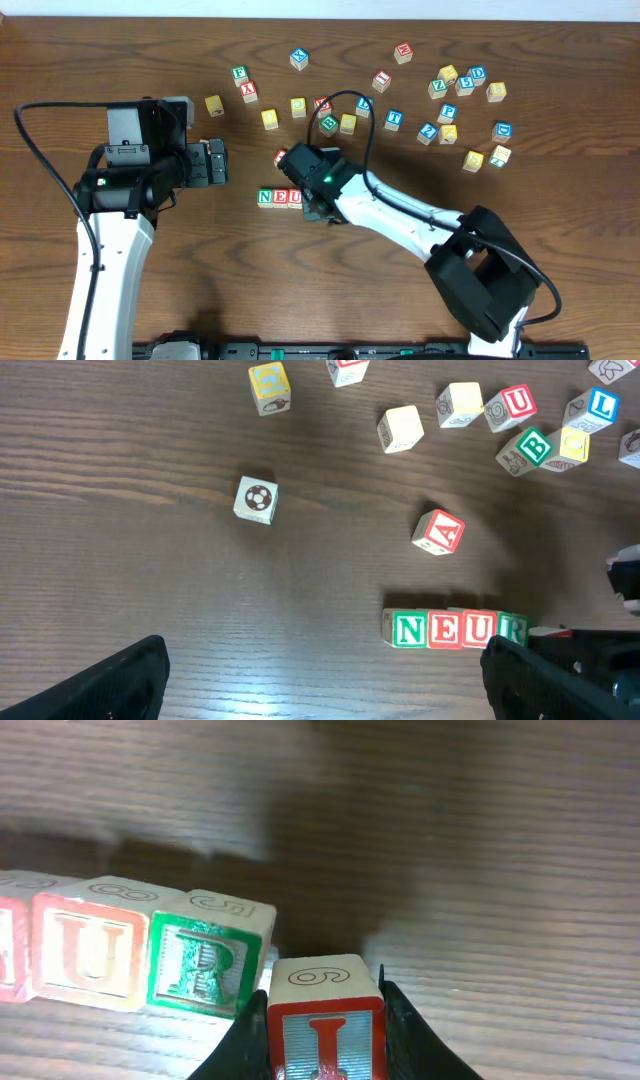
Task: Spell out NEURIPS
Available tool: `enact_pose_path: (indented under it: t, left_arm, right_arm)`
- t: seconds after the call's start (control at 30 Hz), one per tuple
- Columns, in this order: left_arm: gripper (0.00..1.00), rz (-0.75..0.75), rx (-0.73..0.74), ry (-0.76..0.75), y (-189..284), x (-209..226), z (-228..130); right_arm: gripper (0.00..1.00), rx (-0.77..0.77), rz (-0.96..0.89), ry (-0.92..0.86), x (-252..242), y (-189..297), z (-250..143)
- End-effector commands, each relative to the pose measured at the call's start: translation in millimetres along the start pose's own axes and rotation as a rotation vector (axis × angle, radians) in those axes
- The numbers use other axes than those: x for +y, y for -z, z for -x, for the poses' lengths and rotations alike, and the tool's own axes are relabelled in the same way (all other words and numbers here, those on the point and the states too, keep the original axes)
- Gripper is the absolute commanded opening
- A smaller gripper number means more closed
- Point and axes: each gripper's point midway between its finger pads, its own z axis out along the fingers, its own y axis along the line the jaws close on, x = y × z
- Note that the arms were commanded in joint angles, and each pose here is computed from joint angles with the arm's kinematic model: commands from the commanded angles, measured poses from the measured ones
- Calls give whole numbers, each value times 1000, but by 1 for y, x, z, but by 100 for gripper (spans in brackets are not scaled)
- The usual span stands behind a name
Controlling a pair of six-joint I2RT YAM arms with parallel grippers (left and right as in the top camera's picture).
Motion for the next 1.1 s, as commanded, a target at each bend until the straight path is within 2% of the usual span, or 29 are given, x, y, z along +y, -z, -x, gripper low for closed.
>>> enact_pose_path:
  t: [0.0,1.07]
  left_arm:
    - [98,8,-25,-10,6,1,8]
    - [98,8,-25,-10,6,1,8]
  right_arm:
    - [3,-4,-7,-11,0,-2,-2]
    - [4,-62,-82,-11,-14,-1,8]
